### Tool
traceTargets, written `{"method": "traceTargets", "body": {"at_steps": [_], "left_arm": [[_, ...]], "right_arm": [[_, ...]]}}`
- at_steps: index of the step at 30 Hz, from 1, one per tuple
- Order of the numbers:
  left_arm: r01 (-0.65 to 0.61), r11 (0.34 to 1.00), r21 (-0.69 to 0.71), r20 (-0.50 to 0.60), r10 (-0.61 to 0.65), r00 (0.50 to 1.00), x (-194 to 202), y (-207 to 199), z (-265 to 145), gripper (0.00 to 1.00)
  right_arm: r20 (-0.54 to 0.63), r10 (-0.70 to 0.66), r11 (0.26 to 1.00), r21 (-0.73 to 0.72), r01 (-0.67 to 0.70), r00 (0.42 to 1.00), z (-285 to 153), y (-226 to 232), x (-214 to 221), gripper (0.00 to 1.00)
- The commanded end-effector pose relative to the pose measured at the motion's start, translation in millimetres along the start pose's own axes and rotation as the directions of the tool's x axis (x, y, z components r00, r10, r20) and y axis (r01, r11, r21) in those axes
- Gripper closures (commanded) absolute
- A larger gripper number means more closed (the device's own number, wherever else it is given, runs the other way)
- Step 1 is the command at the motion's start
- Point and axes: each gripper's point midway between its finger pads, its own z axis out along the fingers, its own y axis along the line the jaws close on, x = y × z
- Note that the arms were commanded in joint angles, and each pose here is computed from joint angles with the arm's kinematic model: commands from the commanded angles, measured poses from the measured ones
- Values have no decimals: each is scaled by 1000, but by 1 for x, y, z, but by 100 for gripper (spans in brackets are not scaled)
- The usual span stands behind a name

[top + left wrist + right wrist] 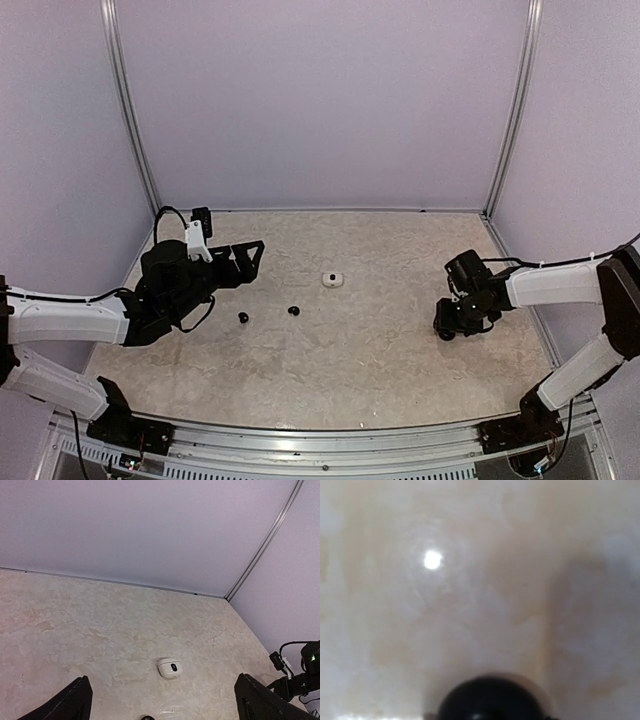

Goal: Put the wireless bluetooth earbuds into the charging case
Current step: Pick up the charging case from the center of the board.

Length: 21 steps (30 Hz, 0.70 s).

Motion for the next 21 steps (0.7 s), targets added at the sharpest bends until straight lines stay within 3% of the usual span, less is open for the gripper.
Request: {"method": "traceTargets", "body": {"at_steps": [1,8,14,17,21], "left_arm": [[-1,1000,9,9,1,1000,-6,-2,3,1],[-56,996,67,-15,57,998,0,-11,3,1],[-113,973,201,-24,120,992,8,-33,-3,1],[-144,949,280,13,146,989,11,-49,-12,1],[-246,919,308,92,228,969,17,-74,-23,1]], "right_arm": [[-20,-31,997,-68,29,999,4,11,1,51],[94,-205,934,-280,223,974,-28,62,-30,60],[243,-341,722,-551,419,908,-84,126,-46,64],[315,-297,656,-619,432,901,-115,144,-60,66],[440,-85,615,-683,395,894,-164,159,-96,67]]}}
